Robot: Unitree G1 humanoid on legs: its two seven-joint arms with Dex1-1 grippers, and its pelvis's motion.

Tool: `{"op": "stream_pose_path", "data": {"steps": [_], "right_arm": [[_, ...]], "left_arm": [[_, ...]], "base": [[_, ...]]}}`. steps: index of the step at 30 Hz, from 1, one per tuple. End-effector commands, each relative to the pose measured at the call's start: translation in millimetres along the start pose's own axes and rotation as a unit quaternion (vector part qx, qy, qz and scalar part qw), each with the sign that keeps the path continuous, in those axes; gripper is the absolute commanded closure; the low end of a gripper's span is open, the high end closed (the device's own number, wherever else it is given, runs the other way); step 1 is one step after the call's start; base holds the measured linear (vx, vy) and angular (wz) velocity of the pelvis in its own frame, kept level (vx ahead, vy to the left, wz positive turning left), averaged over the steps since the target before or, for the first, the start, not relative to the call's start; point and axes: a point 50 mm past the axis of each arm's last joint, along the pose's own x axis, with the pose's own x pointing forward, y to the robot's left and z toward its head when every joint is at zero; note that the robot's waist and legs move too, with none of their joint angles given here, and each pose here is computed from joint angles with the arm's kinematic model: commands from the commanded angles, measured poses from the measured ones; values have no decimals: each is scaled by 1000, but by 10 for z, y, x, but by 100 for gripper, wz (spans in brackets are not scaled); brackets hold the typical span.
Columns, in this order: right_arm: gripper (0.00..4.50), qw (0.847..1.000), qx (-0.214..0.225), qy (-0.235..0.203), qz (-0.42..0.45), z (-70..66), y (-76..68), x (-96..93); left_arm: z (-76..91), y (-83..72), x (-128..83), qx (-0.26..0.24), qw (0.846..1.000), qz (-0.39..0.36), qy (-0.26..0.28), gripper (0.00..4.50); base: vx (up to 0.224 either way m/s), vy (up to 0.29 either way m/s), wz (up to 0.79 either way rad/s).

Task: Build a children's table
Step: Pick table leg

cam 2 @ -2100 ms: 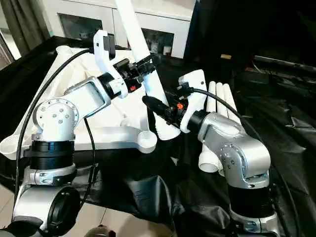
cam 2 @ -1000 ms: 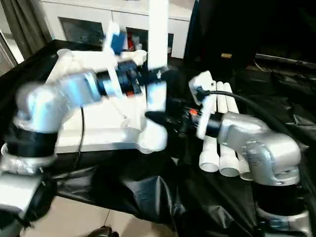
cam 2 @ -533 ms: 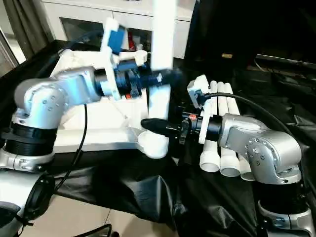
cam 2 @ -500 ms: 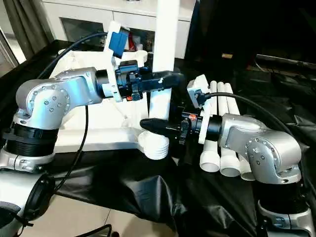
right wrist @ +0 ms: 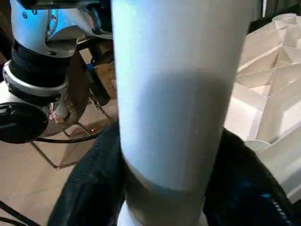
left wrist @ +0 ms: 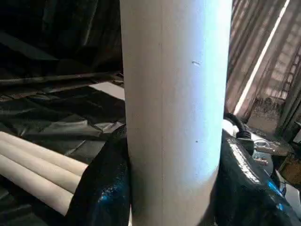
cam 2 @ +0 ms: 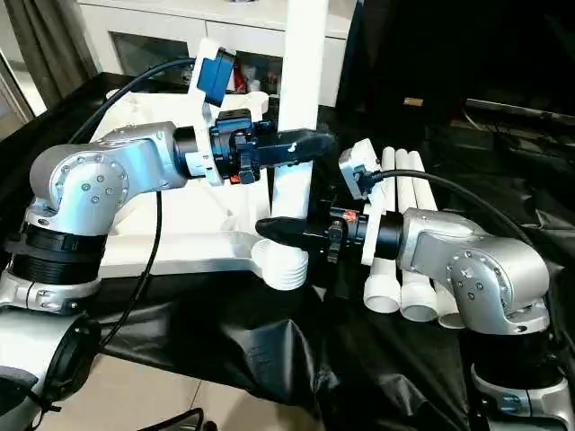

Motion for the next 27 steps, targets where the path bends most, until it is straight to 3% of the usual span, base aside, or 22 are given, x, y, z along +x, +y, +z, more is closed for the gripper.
{"op": "stream_pose_path", "data": {"steps": [1,2,3,10,19,20,23,27], "right_arm": [[234,1000,0,12,-5,-13,-8,-4],[234,1000,-4,13,-9,-15,-12,-2],[196,1000,-4,13,-9,-16,-13,-1],[142,1000,-10,18,-12,-25,-10,9],[142,1000,-4,15,-6,-21,-9,6],[170,1000,-3,15,-6,-23,-10,7],[180,1000,0,17,-6,-31,-11,9],[226,1000,3,19,-5,-43,-13,12]], "left_arm": [[95,-16,10,17,1000,-5,-9,264],[96,-15,11,17,1000,-6,-9,264],[97,-16,12,18,1000,-6,-9,264],[93,-19,19,19,1000,-12,-6,264],[90,-27,12,22,1000,-19,-3,264],[87,-30,13,22,1000,-20,-3,264],[83,-36,17,22,1000,-22,-3,264],[83,-39,17,23,999,-24,-3,264]], "base": [[0,0,0],[0,0,0],[0,0,0],[0,0,0],[0,0,0],[0,0,0],[0,0,0],[0,0,0]]}}
